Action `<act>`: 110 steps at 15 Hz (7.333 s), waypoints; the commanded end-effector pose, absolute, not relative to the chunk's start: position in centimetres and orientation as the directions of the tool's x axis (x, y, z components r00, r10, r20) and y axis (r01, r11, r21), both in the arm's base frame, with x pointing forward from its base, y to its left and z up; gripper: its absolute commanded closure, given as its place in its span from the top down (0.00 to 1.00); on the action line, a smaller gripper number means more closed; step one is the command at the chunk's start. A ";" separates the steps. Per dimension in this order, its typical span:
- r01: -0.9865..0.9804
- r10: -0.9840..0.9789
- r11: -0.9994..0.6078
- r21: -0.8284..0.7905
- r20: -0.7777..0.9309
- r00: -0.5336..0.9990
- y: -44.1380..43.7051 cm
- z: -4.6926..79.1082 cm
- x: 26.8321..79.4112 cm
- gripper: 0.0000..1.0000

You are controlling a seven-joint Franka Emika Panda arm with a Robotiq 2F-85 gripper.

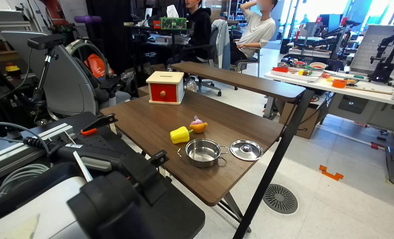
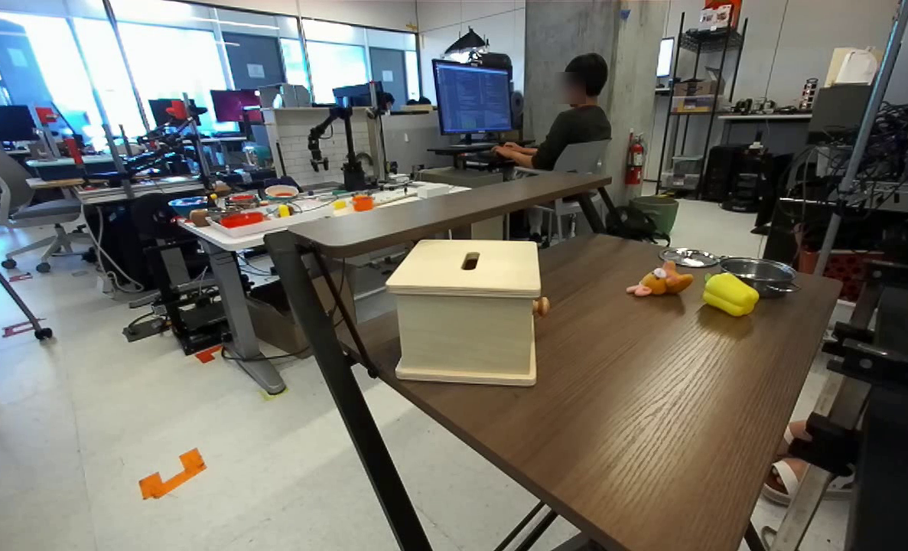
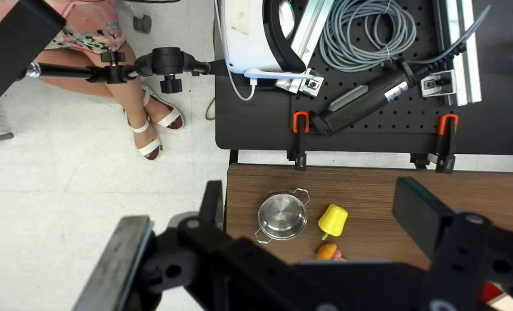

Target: Pick up the bear plush toy from the table and put it in the pot

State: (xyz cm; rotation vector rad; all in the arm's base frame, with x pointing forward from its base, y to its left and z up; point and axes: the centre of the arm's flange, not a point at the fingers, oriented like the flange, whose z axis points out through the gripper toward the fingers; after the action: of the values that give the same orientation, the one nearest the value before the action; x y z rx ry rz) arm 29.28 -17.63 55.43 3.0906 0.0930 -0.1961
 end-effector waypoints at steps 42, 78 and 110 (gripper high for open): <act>0.397 0.401 -0.914 -0.086 -0.026 0.916 -2.9 9.5 59.8 0.58; 0.261 0.262 -0.965 -0.029 -0.175 0.949 -12.1 17.4 50.9 0.04; 0.195 0.193 -0.981 0.013 -0.108 0.975 -14.6 14.0 52.6 1.00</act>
State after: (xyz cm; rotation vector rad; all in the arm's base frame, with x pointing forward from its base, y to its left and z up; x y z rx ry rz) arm 52.78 -14.02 12.10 3.0865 0.3391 -0.2366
